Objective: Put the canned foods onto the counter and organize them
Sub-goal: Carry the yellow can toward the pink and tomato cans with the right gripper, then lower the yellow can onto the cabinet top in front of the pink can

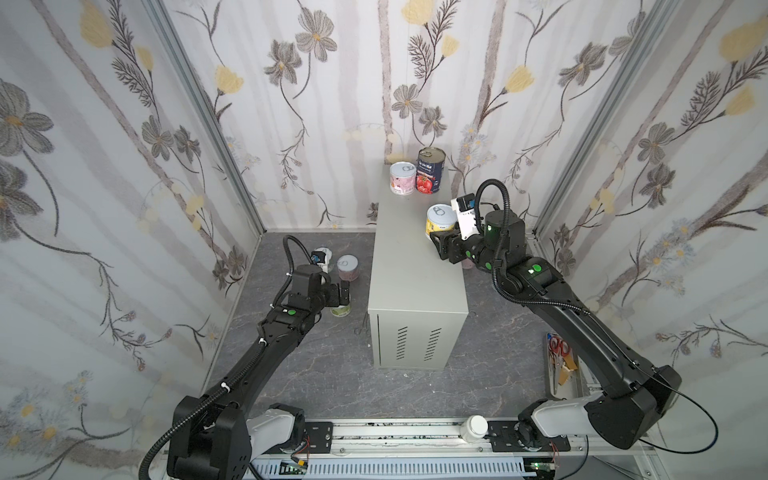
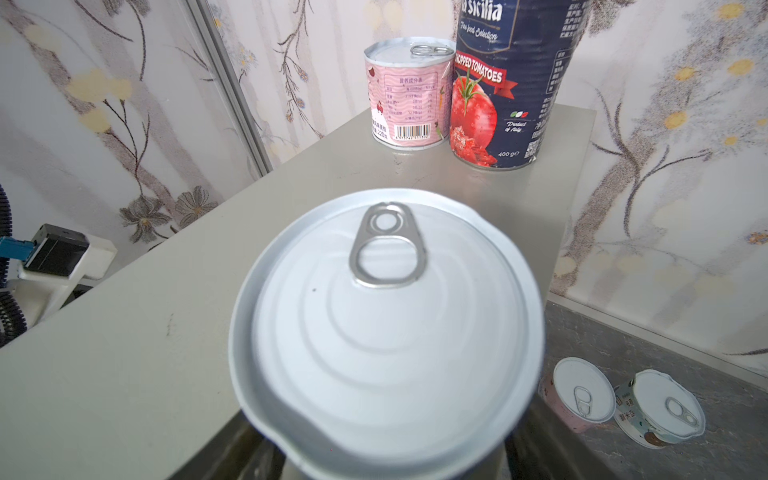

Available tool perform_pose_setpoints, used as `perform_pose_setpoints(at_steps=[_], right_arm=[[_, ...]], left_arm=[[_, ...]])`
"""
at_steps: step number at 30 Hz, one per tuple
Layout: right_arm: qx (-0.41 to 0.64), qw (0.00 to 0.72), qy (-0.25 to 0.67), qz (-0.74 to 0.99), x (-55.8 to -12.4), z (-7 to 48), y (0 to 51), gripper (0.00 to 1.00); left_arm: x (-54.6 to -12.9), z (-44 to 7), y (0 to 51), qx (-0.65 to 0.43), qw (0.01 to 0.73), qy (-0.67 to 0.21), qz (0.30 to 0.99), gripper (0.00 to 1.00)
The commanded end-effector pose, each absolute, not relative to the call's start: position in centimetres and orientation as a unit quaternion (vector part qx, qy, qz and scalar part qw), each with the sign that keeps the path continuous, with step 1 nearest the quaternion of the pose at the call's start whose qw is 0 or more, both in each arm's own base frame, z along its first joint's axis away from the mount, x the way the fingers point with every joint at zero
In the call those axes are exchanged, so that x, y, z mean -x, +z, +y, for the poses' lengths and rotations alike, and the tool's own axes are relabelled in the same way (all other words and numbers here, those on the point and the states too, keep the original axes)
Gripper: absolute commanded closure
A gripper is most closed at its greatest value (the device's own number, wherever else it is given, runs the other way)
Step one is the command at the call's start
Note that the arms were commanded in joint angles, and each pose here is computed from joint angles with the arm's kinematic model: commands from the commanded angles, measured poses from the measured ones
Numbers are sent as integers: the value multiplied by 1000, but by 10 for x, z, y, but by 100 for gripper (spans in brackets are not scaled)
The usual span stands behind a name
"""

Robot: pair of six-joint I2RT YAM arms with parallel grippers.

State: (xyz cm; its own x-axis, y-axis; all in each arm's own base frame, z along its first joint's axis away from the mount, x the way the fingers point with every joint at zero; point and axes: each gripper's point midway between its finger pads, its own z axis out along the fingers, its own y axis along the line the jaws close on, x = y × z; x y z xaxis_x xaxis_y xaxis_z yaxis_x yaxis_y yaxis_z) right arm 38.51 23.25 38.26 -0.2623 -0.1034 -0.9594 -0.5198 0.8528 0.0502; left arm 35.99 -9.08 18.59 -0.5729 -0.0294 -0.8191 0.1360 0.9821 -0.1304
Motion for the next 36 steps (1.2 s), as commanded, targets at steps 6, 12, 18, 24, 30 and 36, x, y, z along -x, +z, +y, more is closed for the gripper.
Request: perform_pose_setpoints(at_steps=[6,12,18,24,30,36], right_arm=[[199,601,190,750,-403,238,397,30],[199,598,192,752,-419,243,393,33],[201,591,187,759,-432,248,386,33],[196,593,179,760,-439,248,385,34],[191,593,175,763,-444,246,382,35],[187,596,179,760,-447,243,383,36]], left_arm=[[-356,-90,177,-21,451,-94,887,0],[-356,-89,171,-21,446,-90,890,0],[-356,-87,173,-19,449,-84,889,0],[-355,-86,171,-19,446,-81,891,0],[-355,-85,171,-19,446,-78,891,0],[-356,-84,173,-19,449,-75,890,0]])
